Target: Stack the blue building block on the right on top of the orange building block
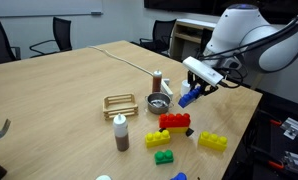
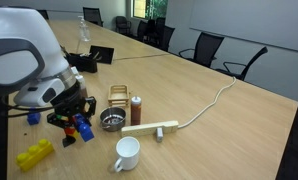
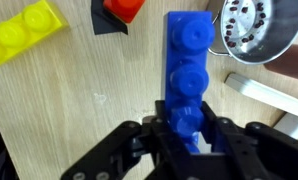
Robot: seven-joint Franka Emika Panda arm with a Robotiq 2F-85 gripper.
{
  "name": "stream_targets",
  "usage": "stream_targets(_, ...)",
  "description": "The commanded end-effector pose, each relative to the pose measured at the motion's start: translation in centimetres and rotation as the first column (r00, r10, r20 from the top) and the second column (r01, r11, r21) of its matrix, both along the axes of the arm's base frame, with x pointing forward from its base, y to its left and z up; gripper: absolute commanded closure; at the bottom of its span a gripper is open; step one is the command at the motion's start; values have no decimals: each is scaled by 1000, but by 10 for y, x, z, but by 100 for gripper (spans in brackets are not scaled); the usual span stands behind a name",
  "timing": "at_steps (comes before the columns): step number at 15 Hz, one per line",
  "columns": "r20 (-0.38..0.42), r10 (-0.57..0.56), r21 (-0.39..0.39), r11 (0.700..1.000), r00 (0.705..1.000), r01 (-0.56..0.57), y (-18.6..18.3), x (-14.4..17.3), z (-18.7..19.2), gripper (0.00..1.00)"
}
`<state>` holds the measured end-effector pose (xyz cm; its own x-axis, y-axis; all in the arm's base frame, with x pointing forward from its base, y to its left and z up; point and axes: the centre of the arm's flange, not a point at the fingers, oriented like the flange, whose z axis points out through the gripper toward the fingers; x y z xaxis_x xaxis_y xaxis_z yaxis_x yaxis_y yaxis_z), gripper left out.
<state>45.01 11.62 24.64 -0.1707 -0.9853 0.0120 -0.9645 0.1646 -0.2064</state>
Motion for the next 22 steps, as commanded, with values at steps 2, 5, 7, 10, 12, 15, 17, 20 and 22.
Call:
stream_targets(2,-24,16,4,1000,1000,-15,34,-3,28,90)
stream_targets(5,-39,22,19,1000,999,-21,54,2,32,90)
stream_targets(7,-36,21,41,999,999,-20,61,5,34,90)
stream_targets(10,-18,29,55,998,999,-28,65,0,34,65)
stream_targets(12,-25,36,64,997,999,-34,68,1,32,65)
stream_targets(15,-25,35,63,997,999,-33,67,2,31,65)
stream_targets(17,-25,35,64,997,999,-34,67,2,31,65)
stream_targets(20,-10,-46,64,997,999,46,74,3,30,90)
stream_targets(22,13,-115,57,992,993,114,79,3,30,90)
